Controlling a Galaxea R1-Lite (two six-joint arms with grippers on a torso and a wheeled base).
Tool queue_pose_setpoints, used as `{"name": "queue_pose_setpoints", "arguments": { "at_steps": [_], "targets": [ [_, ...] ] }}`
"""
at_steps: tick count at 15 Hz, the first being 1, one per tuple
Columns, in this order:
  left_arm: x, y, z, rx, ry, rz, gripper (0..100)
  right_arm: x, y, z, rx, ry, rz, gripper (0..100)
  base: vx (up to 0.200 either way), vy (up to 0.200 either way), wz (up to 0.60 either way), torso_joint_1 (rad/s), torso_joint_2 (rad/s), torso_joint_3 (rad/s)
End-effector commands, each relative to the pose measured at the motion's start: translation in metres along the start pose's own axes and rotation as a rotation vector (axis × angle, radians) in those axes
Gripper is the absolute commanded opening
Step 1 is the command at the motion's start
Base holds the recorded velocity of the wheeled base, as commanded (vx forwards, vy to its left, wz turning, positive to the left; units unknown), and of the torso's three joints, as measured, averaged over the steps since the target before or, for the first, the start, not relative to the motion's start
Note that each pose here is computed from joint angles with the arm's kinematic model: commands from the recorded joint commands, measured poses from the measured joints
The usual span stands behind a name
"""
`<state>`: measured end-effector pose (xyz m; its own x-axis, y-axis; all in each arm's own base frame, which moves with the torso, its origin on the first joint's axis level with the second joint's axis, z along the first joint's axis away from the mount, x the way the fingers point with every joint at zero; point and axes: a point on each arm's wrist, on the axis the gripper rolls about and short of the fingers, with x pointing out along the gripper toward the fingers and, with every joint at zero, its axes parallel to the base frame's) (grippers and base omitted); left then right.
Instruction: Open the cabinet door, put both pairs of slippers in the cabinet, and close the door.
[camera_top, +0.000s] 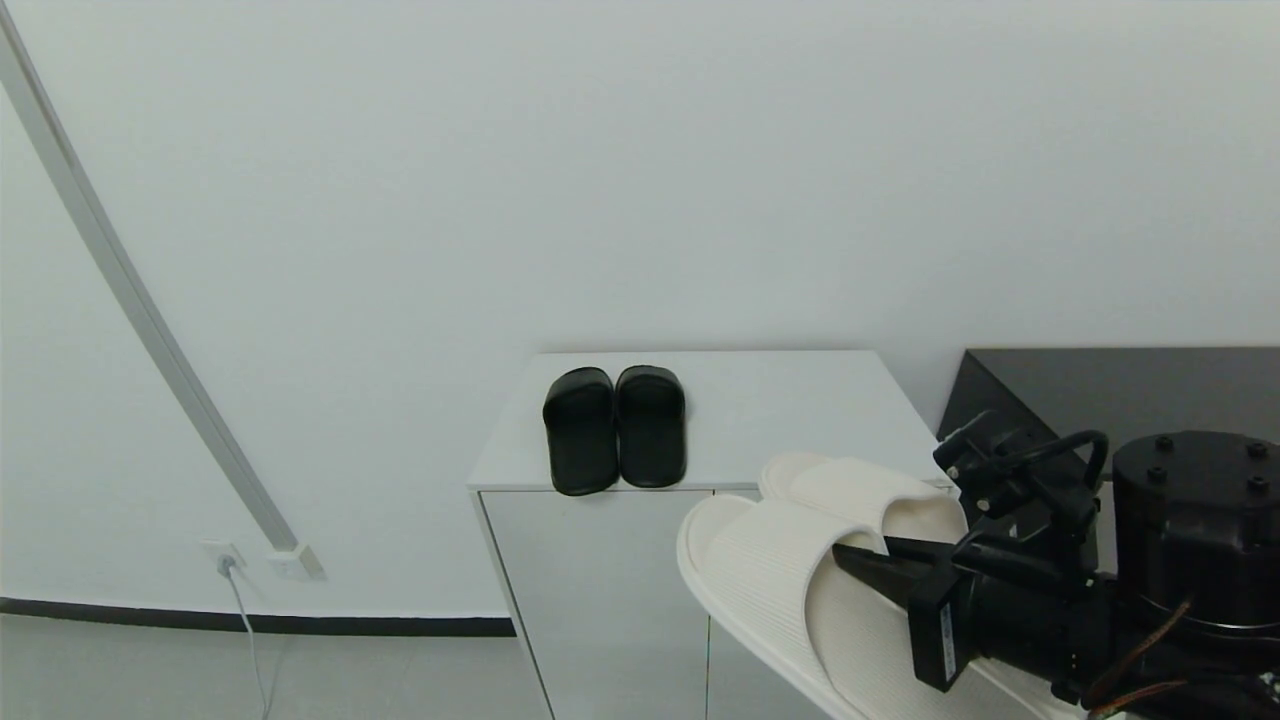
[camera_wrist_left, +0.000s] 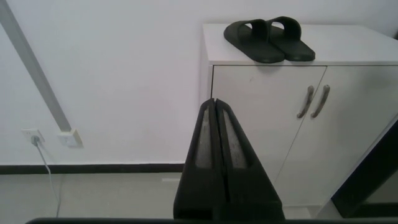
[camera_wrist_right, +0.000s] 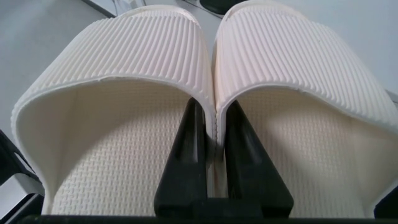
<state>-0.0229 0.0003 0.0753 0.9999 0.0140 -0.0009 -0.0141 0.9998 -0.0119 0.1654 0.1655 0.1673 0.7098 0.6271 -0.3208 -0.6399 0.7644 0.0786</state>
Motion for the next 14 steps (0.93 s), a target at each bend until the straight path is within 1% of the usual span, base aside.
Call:
{"name": "queue_pose_setpoints", "arguments": {
  "at_steps": [1, 3, 5, 6, 12, 14],
  "targets": [
    [0.0001, 0.0, 0.0, 0.0, 0.001, 0.0, 0, 0.0, -0.0001, -0.0003, 0.001, 0.001, 0.0, 0, 0.0, 0.0, 0.0, 0.0, 0.0, 0.0],
    [0.0001, 0.0, 0.0, -0.002, 0.001, 0.0, 0, -0.0009, 0.0002, -0.0007, 0.0, 0.001, 0.001, 0, 0.0, 0.0, 0.0, -0.045, 0.09, 0.052],
    [0.0001, -0.0001, 0.0, -0.002, 0.001, -0.002, 0, -0.002, 0.0002, 0.0001, -0.001, -0.003, 0.002, 0, 0.0, 0.0, 0.0, -0.146, 0.33, 0.178],
    [0.0001, -0.0001, 0.0, -0.005, 0.001, -0.002, 100, -0.0016, 0.0002, -0.0002, -0.001, -0.002, 0.002, 0, 0.0, 0.0, 0.0, -0.159, 0.35, 0.188],
    [0.0001, 0.0, 0.0, -0.003, 0.001, 0.0, 100, -0.0014, 0.0005, -0.0014, -0.011, 0.003, 0.004, 0, 0.0, 0.0, 0.0, -0.164, 0.38, 0.21],
    [0.0001, 0.0, 0.0, -0.003, 0.001, 0.0, 100, -0.001, 0.0005, -0.0012, -0.011, 0.003, 0.004, 0, 0.0, 0.0, 0.0, -0.222, 0.51, 0.288]
  ]
}}
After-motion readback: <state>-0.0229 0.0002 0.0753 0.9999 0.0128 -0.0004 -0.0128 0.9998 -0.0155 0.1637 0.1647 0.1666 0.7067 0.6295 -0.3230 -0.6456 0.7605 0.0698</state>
